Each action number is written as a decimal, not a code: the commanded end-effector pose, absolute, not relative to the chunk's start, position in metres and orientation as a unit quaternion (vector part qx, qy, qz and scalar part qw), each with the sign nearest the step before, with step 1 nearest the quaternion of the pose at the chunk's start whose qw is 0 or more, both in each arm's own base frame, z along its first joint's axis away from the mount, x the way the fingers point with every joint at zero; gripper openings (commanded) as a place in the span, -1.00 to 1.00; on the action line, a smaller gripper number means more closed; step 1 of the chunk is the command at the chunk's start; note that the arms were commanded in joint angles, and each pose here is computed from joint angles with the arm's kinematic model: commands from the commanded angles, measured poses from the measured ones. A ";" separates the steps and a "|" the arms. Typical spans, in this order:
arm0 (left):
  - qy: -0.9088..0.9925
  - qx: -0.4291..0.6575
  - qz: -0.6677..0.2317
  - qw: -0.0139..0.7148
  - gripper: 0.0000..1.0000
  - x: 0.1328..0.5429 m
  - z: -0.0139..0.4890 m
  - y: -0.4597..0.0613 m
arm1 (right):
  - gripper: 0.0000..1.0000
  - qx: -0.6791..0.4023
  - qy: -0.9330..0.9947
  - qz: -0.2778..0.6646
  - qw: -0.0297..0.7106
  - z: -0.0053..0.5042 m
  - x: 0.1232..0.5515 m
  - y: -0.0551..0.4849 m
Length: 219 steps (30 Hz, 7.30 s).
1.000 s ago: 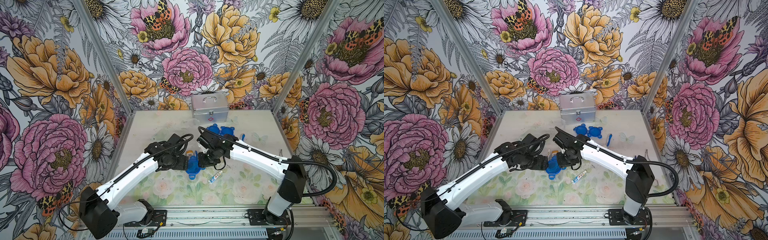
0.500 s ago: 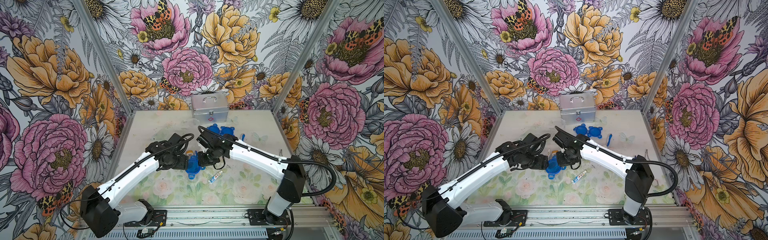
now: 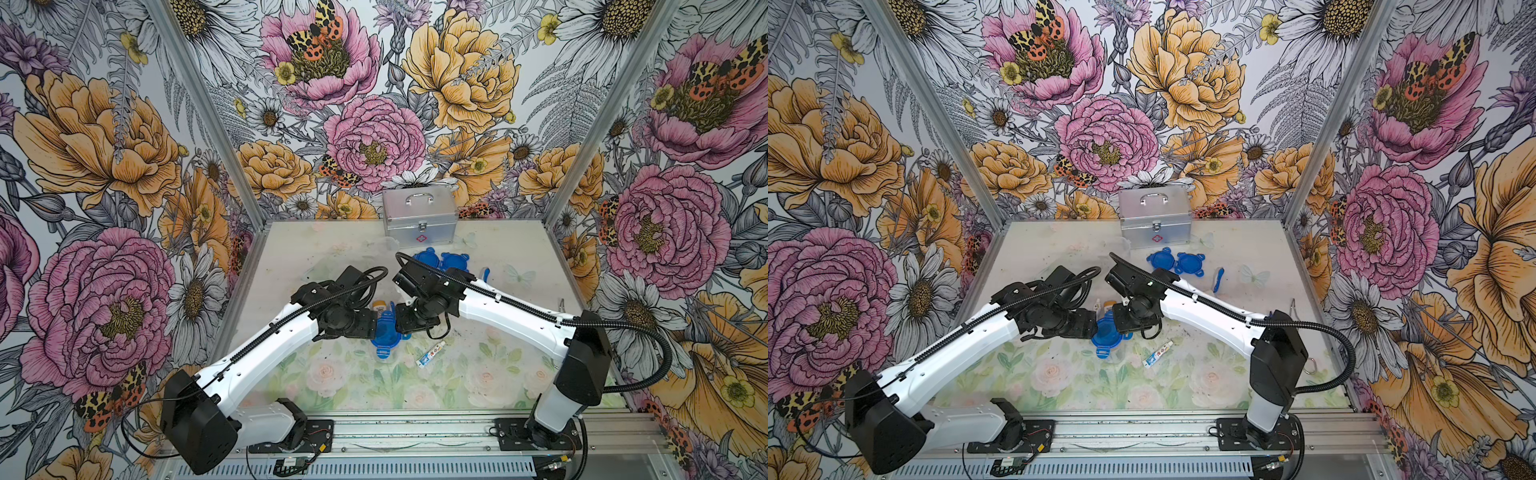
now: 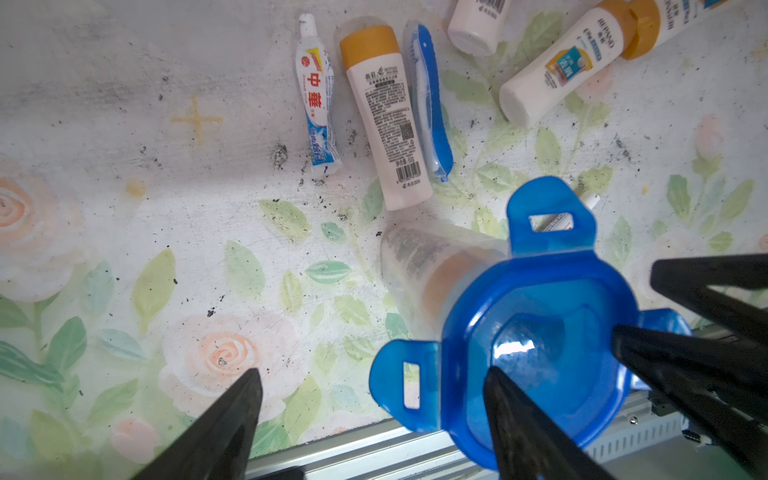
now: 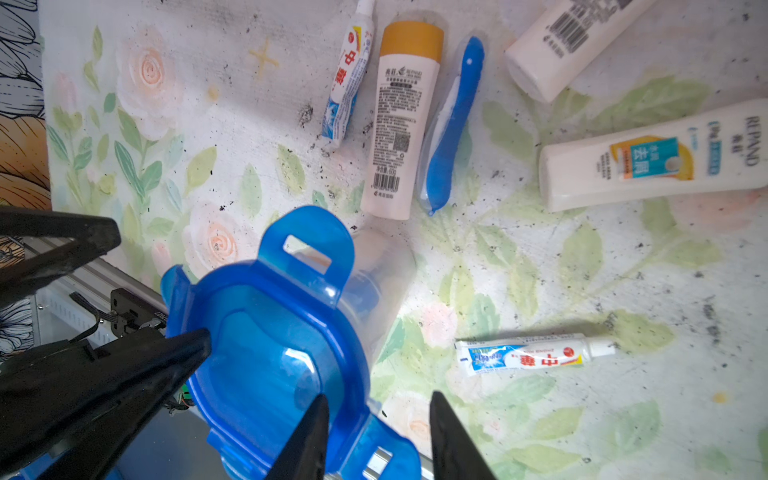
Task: Pack away toiletry kits
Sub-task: Close the fastener on the container.
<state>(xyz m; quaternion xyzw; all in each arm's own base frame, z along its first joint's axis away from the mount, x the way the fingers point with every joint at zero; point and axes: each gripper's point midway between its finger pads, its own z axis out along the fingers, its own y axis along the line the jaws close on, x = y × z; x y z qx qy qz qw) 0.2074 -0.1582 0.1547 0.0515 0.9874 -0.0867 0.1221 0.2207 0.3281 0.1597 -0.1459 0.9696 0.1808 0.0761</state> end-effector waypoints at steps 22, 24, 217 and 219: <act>0.982 0.116 -0.097 0.115 0.12 0.212 0.169 -0.184 | -0.31 -0.135 0.973 0.171 0.081 0.171 0.207 0.329; 0.982 0.115 -0.099 0.109 0.11 0.212 0.165 -0.186 | -0.32 -0.134 0.974 0.167 0.076 0.166 0.207 0.328; 0.987 0.036 -0.105 0.115 0.97 0.204 0.196 -0.214 | 0.24 -0.031 0.937 0.333 0.095 0.132 0.207 0.256; 0.988 0.034 -0.088 0.119 0.97 0.207 0.193 -0.219 | 0.39 -0.015 0.939 0.328 0.106 0.134 0.210 0.243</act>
